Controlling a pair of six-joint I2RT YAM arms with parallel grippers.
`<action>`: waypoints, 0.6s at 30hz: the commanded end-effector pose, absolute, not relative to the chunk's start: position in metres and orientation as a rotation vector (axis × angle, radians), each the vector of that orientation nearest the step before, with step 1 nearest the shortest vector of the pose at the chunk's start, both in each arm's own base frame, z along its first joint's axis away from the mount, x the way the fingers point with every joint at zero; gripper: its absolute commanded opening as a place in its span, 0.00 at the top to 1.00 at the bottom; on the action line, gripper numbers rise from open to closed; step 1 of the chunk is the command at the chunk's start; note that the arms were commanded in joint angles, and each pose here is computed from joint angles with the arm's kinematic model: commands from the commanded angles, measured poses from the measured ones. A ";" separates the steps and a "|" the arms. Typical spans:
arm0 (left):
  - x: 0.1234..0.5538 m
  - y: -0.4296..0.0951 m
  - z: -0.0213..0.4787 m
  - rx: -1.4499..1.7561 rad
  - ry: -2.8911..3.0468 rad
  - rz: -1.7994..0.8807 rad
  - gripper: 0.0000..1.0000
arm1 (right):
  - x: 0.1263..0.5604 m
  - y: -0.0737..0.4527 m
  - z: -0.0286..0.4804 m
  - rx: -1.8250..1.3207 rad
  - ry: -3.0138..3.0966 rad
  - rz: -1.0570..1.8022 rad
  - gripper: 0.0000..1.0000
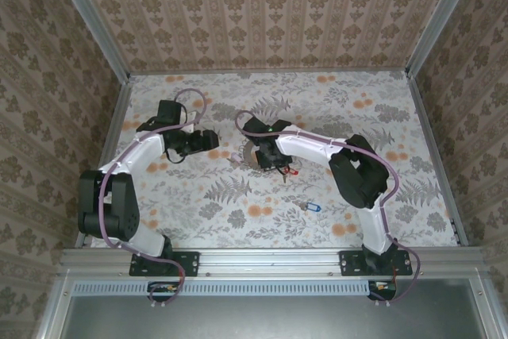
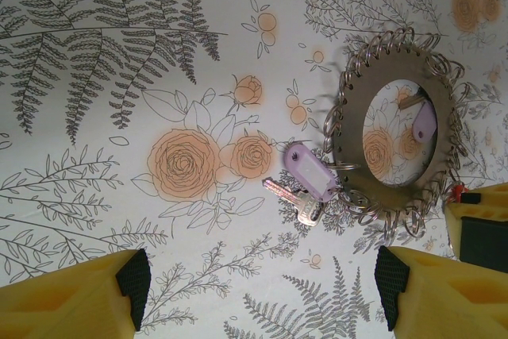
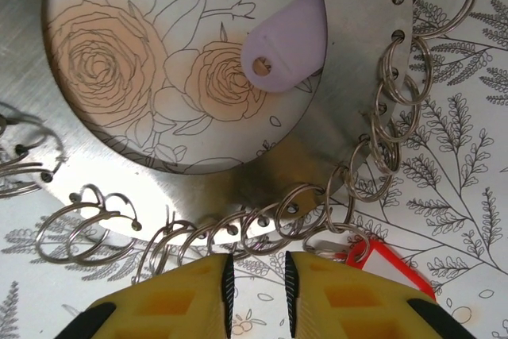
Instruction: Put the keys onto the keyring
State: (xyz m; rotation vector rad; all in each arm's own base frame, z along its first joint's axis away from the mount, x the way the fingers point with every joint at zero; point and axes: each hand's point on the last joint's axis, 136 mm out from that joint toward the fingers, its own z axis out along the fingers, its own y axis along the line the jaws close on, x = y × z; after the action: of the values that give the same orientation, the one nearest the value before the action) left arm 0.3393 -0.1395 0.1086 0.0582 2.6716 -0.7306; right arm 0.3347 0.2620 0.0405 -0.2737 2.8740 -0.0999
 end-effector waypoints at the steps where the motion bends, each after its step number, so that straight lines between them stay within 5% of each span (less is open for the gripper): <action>1: 0.333 -0.139 0.113 0.057 2.679 -0.732 0.22 | 0.334 0.254 0.029 -0.252 2.891 -0.199 0.72; 14: 0.332 -0.140 0.111 0.065 2.683 -0.744 0.22 | 0.336 0.251 0.013 -0.246 2.882 -0.245 0.67; 18: 0.331 -0.140 0.110 0.066 2.687 -0.745 0.22 | 0.338 0.244 0.013 -0.247 2.851 -0.304 0.72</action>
State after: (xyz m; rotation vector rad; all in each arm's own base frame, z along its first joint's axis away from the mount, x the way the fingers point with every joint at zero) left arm 0.3389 -0.1396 0.1084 0.0579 2.6734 -0.7315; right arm 0.3374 0.2545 0.0229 -0.2521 2.8728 -0.1985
